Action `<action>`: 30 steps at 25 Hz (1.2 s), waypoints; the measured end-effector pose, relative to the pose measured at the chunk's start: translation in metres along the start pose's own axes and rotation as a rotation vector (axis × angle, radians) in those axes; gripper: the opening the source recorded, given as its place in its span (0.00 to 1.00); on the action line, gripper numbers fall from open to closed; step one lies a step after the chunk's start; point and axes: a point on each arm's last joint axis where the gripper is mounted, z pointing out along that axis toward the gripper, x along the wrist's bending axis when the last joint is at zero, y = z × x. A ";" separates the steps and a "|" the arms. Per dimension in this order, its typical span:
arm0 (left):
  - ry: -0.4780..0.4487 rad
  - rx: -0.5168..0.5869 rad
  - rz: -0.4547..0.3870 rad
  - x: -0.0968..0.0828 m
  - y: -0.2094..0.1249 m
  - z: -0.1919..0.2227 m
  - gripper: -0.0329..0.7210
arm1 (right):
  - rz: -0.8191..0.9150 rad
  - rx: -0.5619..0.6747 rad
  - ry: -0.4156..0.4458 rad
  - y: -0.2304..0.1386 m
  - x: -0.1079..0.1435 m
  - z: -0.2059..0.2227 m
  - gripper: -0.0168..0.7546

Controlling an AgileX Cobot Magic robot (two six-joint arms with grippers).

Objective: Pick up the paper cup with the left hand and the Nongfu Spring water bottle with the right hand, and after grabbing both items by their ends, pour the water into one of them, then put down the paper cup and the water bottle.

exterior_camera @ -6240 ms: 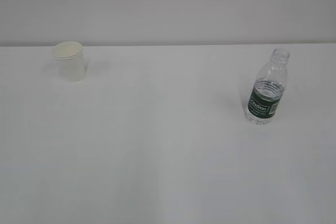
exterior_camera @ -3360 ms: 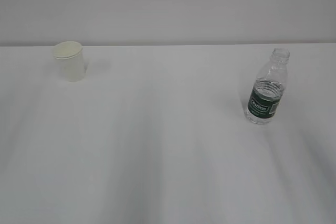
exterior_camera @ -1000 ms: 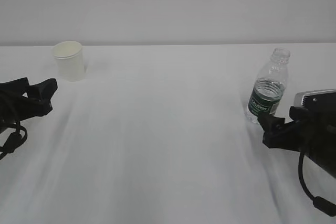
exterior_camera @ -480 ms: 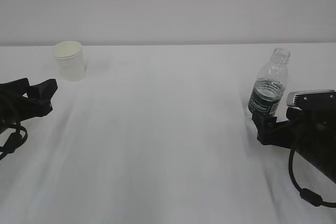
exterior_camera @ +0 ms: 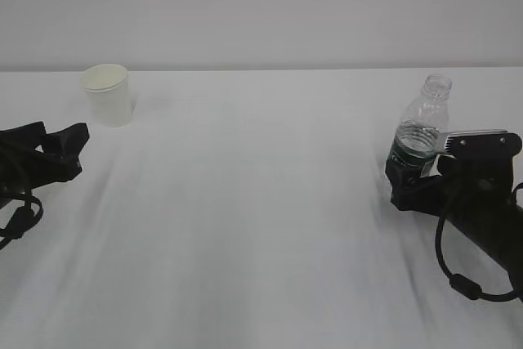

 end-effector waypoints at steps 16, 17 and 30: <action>0.000 0.000 0.000 0.000 0.000 0.000 0.67 | 0.002 -0.018 -0.002 -0.003 -0.001 0.023 0.90; 0.000 0.000 0.000 0.000 0.000 0.000 0.67 | 0.002 -0.016 -0.002 -0.004 -0.001 0.023 0.89; 0.000 0.000 0.004 0.000 0.000 0.000 0.67 | 0.006 -0.060 -0.006 0.005 -0.002 0.035 0.89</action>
